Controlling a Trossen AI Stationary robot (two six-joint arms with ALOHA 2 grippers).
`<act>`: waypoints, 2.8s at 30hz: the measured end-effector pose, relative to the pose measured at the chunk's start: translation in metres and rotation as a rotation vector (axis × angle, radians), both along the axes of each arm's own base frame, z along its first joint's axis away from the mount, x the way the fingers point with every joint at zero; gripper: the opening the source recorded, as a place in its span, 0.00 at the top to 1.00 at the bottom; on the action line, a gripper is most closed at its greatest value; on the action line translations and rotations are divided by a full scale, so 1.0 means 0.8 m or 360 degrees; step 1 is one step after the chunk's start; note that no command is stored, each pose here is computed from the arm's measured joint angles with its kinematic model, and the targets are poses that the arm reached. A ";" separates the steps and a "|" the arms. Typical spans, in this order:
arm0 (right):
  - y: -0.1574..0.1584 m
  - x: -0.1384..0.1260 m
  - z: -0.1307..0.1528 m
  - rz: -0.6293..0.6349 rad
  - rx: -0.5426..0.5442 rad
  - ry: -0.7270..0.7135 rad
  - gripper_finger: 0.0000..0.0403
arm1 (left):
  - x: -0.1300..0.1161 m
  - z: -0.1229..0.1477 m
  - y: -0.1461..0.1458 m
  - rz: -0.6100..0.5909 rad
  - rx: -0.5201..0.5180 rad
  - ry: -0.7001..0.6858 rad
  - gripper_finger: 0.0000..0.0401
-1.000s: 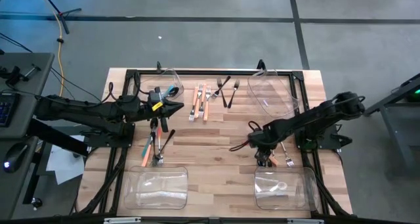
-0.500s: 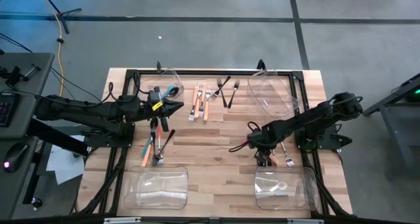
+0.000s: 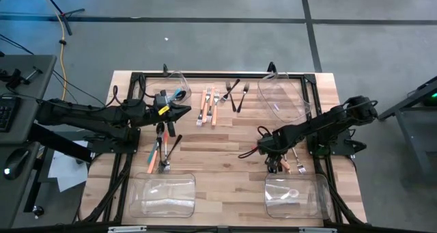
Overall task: Sort silverware by color (type)
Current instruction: Put the light orange fork into the bottom left transparent bin
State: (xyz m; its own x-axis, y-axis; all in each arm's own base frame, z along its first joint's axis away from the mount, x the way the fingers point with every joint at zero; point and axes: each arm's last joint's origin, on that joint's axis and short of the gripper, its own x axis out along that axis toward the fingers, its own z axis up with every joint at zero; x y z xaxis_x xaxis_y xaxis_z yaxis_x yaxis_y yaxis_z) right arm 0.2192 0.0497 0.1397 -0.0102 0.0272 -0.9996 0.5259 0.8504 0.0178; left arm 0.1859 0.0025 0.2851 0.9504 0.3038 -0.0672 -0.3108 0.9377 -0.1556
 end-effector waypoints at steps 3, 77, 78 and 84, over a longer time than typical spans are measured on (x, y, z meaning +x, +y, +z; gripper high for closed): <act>0.000 0.000 0.000 -0.0034 0.0001 -0.0001 0.58 | 0.000 0.000 0.000 0.0000 0.0000 0.0000 1.00; 0.003 0.009 0.014 0.0337 0.0073 -0.0019 0.56 | 0.000 0.000 0.010 0.0075 -0.0079 -0.0032 1.00; 0.003 0.007 0.012 0.0334 0.0075 -0.0002 0.56 | 0.000 0.000 0.010 0.0075 -0.0079 -0.0032 1.00; 0.001 -0.003 0.002 0.0318 0.0097 0.0045 0.56 | 0.000 0.000 0.010 0.0075 -0.0079 -0.0031 1.00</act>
